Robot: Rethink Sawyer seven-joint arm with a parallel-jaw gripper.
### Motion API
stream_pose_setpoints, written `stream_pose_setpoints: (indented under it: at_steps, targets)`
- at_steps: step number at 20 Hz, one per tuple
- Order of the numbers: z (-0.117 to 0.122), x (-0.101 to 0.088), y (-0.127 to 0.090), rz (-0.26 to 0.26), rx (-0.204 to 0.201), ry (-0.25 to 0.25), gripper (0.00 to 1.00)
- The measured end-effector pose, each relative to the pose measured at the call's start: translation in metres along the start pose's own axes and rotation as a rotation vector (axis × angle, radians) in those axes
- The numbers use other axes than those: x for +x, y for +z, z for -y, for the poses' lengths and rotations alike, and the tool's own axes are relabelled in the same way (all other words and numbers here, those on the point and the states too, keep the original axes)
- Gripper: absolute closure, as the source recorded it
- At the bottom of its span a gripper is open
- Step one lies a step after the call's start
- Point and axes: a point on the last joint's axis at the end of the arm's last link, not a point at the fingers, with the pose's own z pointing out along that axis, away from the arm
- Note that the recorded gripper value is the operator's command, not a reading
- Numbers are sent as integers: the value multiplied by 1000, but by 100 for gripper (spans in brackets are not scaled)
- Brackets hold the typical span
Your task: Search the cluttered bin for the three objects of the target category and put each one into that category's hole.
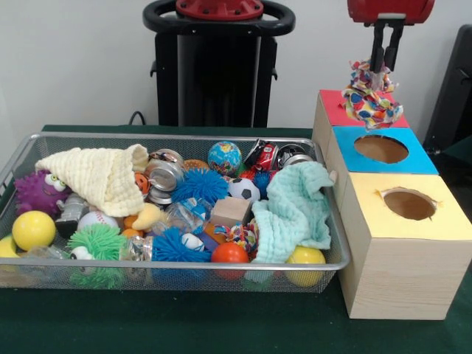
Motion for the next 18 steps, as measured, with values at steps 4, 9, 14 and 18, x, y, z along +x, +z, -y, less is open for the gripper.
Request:
stream_pose_setpoints:
  at_steps: [4,9,14,18]
  targets:
    - [0,-17,-10,40,3,0,100]
    - [-1,-37,-24,90,7,-3,100]
    - [0,-58,-39,142,10,-3,100]
    - [1,-72,-50,175,12,-1,100]
